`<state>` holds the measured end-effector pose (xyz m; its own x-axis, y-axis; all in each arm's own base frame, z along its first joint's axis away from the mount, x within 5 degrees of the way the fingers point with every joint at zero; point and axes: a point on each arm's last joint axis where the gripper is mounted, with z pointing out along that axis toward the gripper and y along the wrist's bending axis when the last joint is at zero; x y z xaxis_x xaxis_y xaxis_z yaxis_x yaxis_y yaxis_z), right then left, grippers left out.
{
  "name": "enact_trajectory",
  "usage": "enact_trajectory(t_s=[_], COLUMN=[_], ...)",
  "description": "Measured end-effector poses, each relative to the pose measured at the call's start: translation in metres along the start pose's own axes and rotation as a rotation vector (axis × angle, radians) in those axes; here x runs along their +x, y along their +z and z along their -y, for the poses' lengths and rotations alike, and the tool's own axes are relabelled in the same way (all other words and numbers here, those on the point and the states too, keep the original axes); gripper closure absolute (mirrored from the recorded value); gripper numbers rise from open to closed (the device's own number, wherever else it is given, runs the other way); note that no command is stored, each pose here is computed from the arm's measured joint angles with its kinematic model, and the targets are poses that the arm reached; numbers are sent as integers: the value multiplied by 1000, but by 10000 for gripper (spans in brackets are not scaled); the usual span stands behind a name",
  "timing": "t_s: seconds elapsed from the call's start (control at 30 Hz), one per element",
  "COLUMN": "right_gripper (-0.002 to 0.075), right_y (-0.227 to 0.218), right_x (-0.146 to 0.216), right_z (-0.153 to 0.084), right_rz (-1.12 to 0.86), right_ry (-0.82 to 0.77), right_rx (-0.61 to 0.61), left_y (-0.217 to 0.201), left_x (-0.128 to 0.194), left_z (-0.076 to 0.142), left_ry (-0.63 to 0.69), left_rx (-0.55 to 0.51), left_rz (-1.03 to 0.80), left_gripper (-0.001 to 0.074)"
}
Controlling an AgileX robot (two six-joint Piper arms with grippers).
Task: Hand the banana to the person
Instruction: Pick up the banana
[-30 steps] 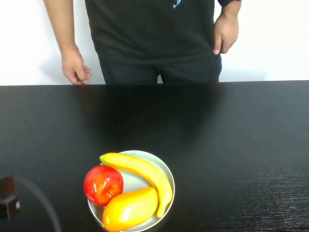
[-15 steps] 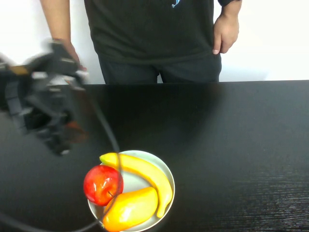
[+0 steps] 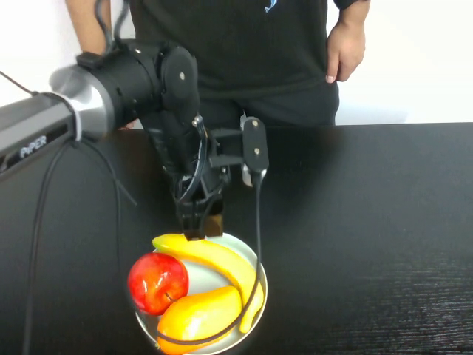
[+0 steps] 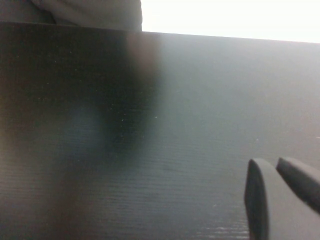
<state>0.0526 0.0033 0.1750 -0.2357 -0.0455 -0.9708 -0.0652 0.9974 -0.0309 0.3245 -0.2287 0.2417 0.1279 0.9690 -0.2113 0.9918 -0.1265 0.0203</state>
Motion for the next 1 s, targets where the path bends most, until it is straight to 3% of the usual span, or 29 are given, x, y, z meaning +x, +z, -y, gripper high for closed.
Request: enact_trajectory(t_s=[0.13, 0.27, 0.47, 0.77, 1.0], right_gripper=[734, 734, 734, 734, 734], right_y=[0, 0, 0, 0, 0], right_x=[0, 0, 0, 0, 0], right_z=[0, 0, 0, 0, 0], right_rz=[0, 0, 0, 0, 0], right_ry=[0, 0, 0, 0, 0], right_rx=[0, 0, 0, 0, 0], left_y=[6, 21, 51, 56, 73], left_x=[1, 7, 13, 4, 7], left_z=[-2, 4, 11, 7, 7], left_ry=[82, 184, 286, 358, 350], left_rx=[0, 6, -38, -137, -75], left_rz=[-28, -83, -106, -68, -83], left_gripper=[316, 236, 220, 244, 277])
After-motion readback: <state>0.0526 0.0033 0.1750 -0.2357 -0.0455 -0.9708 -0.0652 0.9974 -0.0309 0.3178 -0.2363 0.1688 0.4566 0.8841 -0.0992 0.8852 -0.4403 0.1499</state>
